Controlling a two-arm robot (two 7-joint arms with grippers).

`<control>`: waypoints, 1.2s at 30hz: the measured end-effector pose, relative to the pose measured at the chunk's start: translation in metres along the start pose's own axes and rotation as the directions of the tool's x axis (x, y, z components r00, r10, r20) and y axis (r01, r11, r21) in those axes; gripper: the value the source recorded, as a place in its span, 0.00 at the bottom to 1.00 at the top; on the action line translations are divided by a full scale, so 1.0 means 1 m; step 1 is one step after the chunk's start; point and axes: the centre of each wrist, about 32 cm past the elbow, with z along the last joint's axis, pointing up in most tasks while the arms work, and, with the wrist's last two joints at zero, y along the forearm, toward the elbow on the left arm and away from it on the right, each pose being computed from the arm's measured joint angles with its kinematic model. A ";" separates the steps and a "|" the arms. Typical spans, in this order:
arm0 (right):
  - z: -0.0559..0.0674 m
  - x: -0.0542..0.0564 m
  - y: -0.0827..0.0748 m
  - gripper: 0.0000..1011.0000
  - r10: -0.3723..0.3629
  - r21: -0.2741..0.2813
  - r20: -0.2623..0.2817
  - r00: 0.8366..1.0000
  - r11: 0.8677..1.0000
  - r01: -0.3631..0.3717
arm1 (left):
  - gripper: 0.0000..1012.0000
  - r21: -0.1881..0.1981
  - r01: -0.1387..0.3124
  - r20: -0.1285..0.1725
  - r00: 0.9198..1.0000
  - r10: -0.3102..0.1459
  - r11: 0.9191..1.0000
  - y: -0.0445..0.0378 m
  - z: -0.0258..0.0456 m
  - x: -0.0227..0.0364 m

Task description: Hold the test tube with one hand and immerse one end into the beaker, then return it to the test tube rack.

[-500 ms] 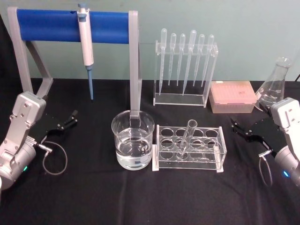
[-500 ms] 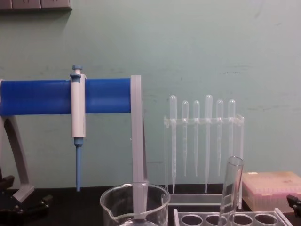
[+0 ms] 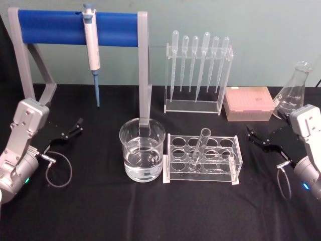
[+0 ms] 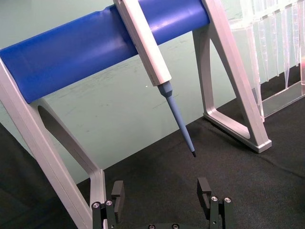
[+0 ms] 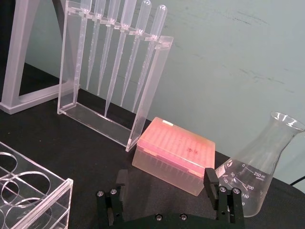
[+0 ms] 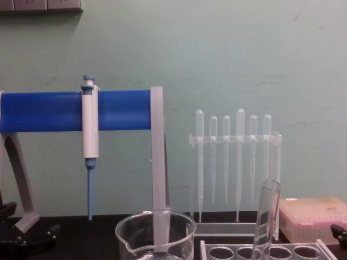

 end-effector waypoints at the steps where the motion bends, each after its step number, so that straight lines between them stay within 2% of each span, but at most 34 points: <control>1: 0.000 0.000 0.000 0.99 0.000 0.000 0.000 1.000 1.000 0.000 | 0.99 0.000 0.000 0.000 1.000 0.000 1.000 0.0000 0.0000 0.0000; 36: 0.000 0.000 0.000 0.99 0.000 0.000 0.000 1.000 1.000 0.000 | 0.99 0.000 0.000 0.000 1.000 0.000 1.000 0.0000 0.0000 0.0000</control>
